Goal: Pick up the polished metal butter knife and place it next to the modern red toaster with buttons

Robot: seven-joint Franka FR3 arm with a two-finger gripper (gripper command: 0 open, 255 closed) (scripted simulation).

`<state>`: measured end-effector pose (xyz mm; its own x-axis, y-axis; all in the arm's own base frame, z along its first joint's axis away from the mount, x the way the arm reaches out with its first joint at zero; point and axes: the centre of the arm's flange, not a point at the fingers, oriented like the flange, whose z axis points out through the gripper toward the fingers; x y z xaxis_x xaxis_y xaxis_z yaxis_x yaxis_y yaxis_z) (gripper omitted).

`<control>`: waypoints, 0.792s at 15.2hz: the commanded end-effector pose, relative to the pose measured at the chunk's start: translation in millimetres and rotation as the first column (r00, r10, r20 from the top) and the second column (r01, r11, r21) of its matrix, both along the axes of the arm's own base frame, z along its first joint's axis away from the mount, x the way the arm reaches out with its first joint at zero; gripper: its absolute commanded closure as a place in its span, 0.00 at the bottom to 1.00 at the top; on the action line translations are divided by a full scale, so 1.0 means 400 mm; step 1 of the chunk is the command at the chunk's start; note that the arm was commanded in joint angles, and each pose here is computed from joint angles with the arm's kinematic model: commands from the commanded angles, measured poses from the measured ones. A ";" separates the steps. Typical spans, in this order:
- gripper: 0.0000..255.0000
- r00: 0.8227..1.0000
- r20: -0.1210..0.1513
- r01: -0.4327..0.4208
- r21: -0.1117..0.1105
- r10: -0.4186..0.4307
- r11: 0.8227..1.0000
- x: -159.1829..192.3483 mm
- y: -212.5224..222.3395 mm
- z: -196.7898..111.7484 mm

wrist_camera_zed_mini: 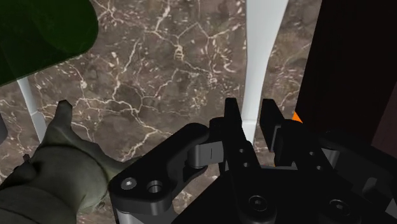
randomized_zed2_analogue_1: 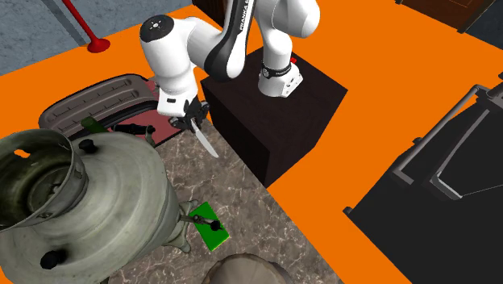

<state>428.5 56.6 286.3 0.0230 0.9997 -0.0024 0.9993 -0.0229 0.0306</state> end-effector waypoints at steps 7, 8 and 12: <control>1.00 1.000 0.001 0.000 0.000 0.000 1.000 0.001 -0.002 -0.107; 1.00 1.000 0.001 0.000 0.000 0.000 1.000 0.001 -0.002 -0.120; 1.00 1.000 0.001 0.000 0.000 0.000 1.000 0.001 -0.002 -0.173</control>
<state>428.7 56.7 222.3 0.0232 0.9997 -0.0024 0.9993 -0.0231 0.0305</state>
